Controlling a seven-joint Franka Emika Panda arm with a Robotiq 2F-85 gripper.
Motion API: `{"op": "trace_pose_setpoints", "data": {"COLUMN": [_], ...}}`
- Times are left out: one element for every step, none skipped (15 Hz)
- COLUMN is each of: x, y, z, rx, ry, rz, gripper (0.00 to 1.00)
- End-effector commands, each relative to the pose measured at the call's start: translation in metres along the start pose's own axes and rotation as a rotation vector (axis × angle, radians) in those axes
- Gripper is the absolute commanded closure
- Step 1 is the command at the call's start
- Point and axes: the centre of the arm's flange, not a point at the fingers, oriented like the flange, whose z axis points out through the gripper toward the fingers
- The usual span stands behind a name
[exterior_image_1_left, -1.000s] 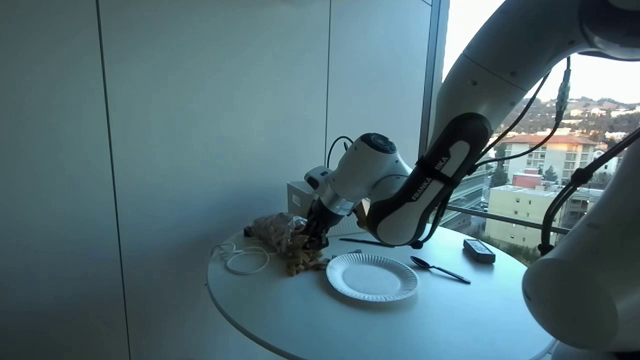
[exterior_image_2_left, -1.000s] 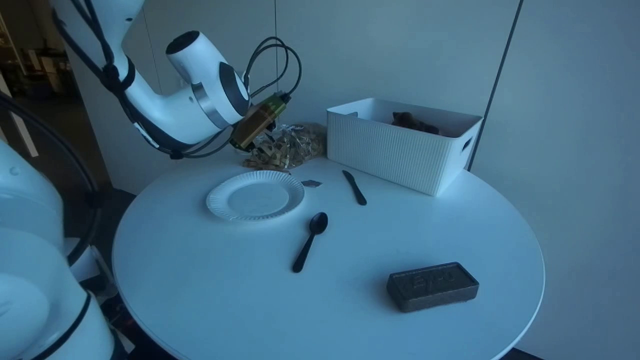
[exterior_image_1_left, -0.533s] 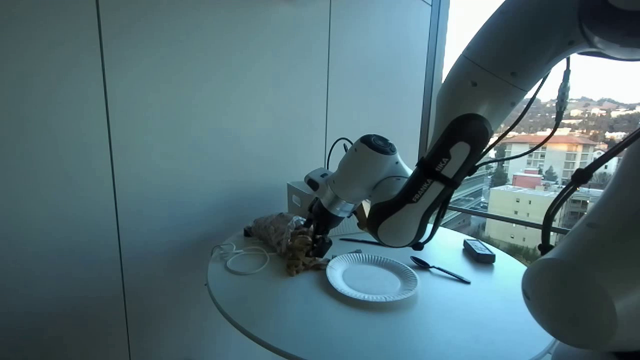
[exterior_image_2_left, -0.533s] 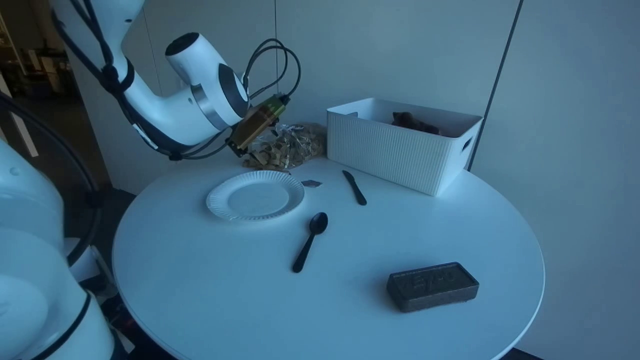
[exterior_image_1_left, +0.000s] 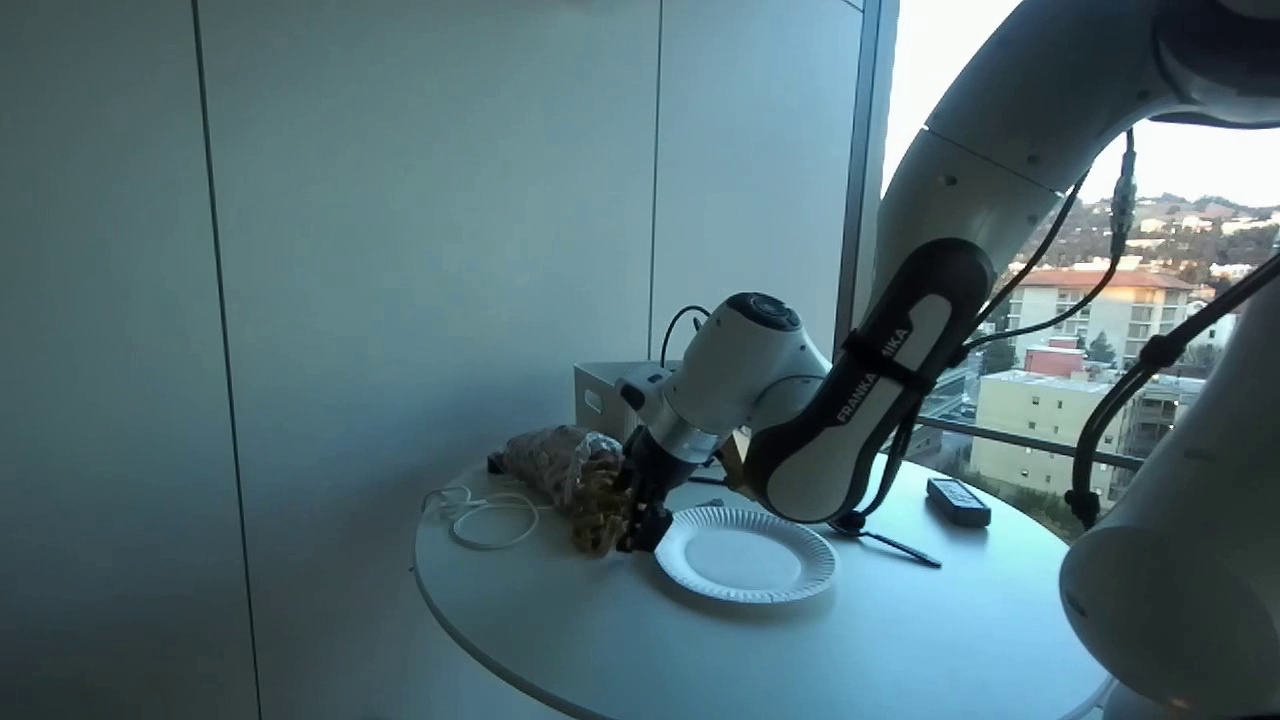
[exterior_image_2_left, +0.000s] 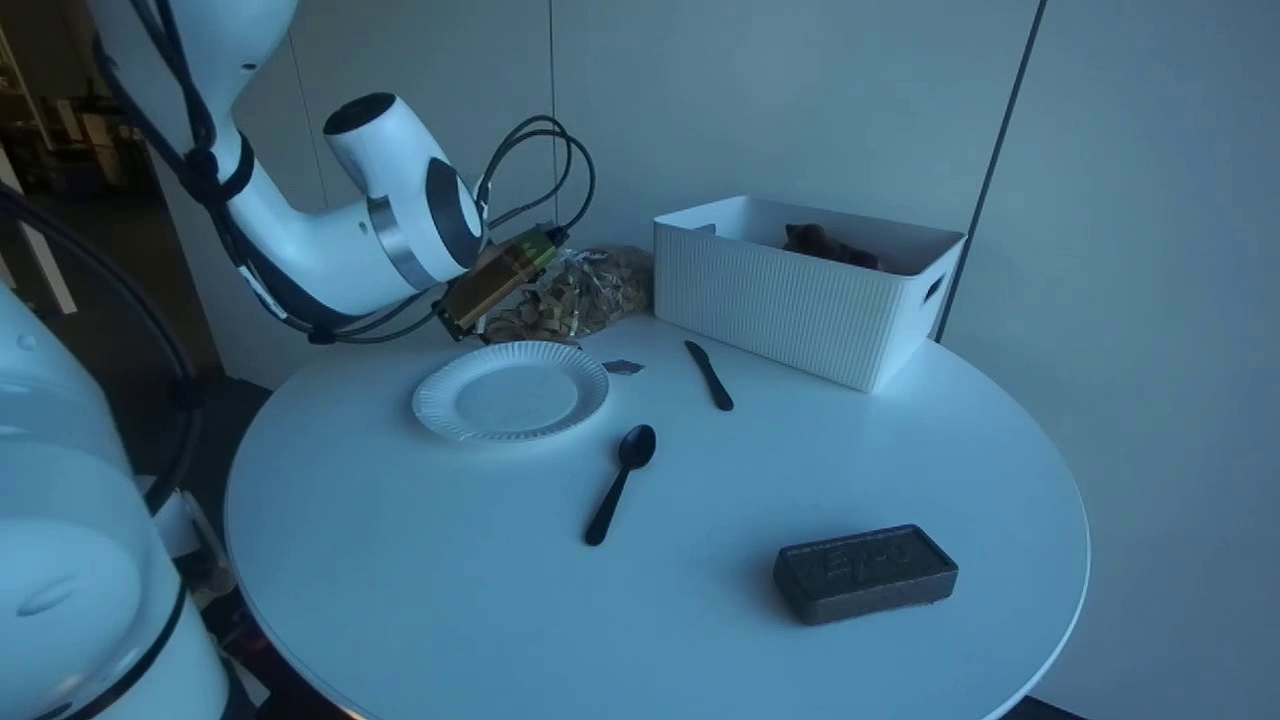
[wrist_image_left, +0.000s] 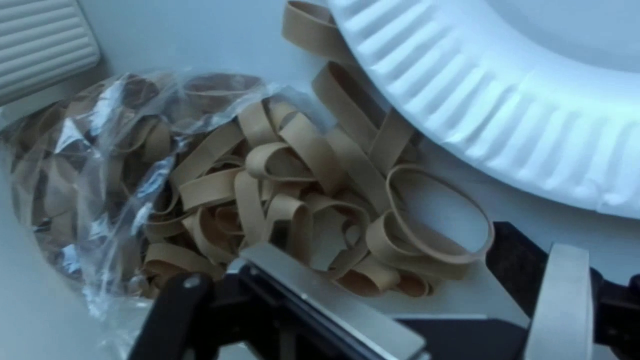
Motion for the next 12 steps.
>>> {"op": "trace_pose_setpoints", "data": {"x": [-0.017,-0.021,-0.024,-0.028,-0.033,-0.038,-0.044,-0.049,-0.056,-0.062,-0.069,-0.077], "y": [0.000,0.000,0.003,0.005,0.008,0.009,0.010,0.013,0.014,0.014,0.015,0.015], "z": [-0.047,-0.051,-0.055,-0.058,-0.060,-0.063,-0.067,-0.069,-0.073,-0.078,-0.082,-0.088], "rx": [0.003,-0.008,-0.022,-0.033,-0.046,-0.057,-0.069,-0.078,-0.089,-0.099,-0.101,-0.096], "ry": [0.068,0.081,0.090,0.102,0.114,0.119,0.112,0.096,0.086,0.081,0.079,0.091], "rz": [0.049,0.067,0.087,0.100,0.112,0.128,0.155,0.183,0.209,0.236,0.252,0.258], "gripper": [0.00,0.00,0.00,0.00,0.00,0.00,0.00,0.00,0.00,0.00,0.00,0.00]}}
